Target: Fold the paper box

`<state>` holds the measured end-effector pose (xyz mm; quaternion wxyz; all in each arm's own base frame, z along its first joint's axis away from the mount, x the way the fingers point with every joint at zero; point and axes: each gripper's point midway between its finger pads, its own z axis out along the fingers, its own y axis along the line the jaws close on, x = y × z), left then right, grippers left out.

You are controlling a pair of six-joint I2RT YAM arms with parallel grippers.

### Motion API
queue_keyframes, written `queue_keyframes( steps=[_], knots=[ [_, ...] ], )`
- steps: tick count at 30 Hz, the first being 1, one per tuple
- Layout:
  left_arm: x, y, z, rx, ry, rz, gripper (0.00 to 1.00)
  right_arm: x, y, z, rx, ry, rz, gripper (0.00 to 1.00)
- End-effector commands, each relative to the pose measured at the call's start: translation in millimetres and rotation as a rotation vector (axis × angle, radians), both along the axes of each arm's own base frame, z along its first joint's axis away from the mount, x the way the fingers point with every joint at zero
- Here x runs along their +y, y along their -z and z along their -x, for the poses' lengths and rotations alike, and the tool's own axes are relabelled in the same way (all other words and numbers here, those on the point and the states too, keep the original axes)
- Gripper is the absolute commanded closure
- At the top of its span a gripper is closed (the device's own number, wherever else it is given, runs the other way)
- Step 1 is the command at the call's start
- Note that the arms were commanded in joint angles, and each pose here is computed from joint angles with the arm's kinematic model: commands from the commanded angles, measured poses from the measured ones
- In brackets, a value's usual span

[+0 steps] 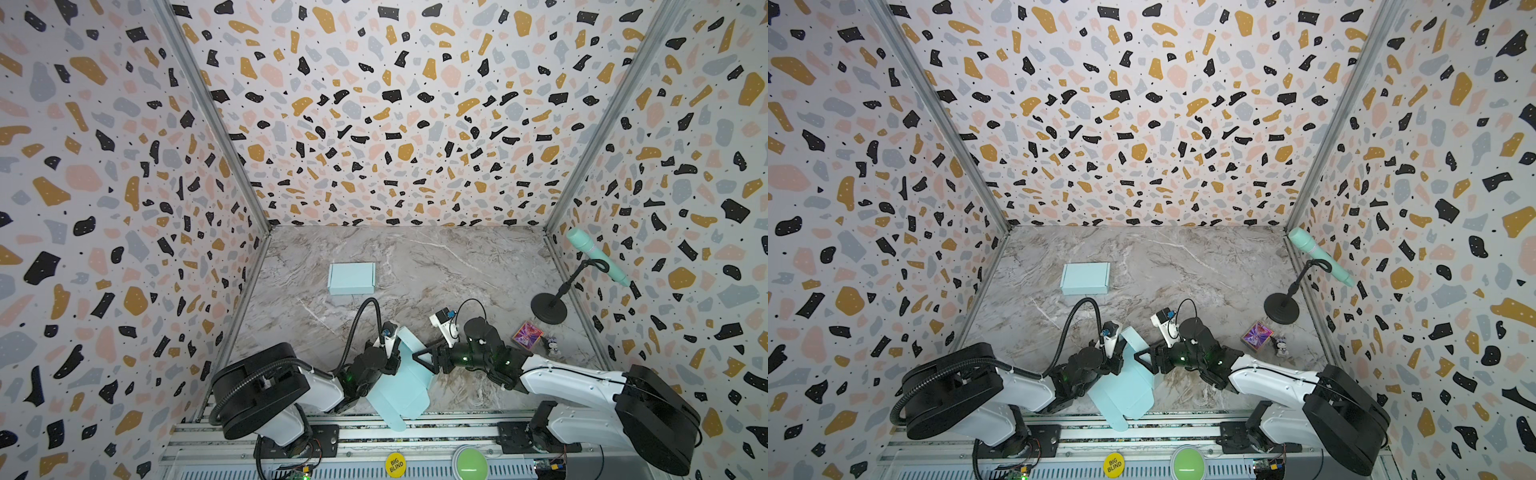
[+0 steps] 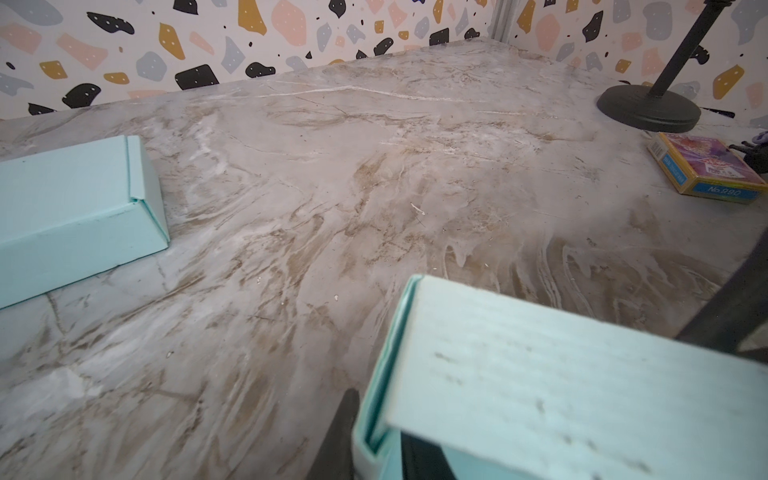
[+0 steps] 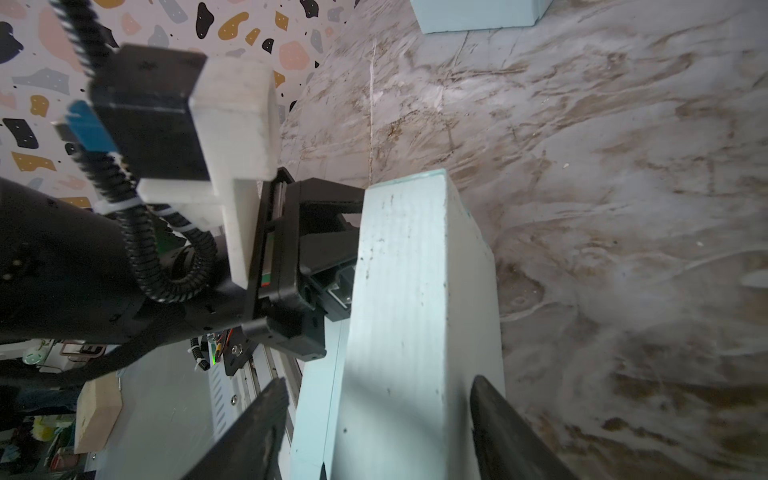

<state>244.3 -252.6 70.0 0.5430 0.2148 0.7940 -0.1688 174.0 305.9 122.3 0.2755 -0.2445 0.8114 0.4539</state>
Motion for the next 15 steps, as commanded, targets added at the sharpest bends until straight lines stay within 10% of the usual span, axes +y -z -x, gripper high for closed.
queue_keyframes(
  steps=[1, 15],
  knots=[
    [0.6, -10.9, -1.7, -0.024, -0.005, 0.040, 0.78, 3.1, -10.4, -4.3, -0.035, -0.001, 0.009, 0.30],
    [-0.4, -5.1, 3.7, -0.004, 0.021, 0.042, 0.70, 5.0, -5.5, -8.3, -0.049, 0.002, 0.047, 0.30]
  ],
)
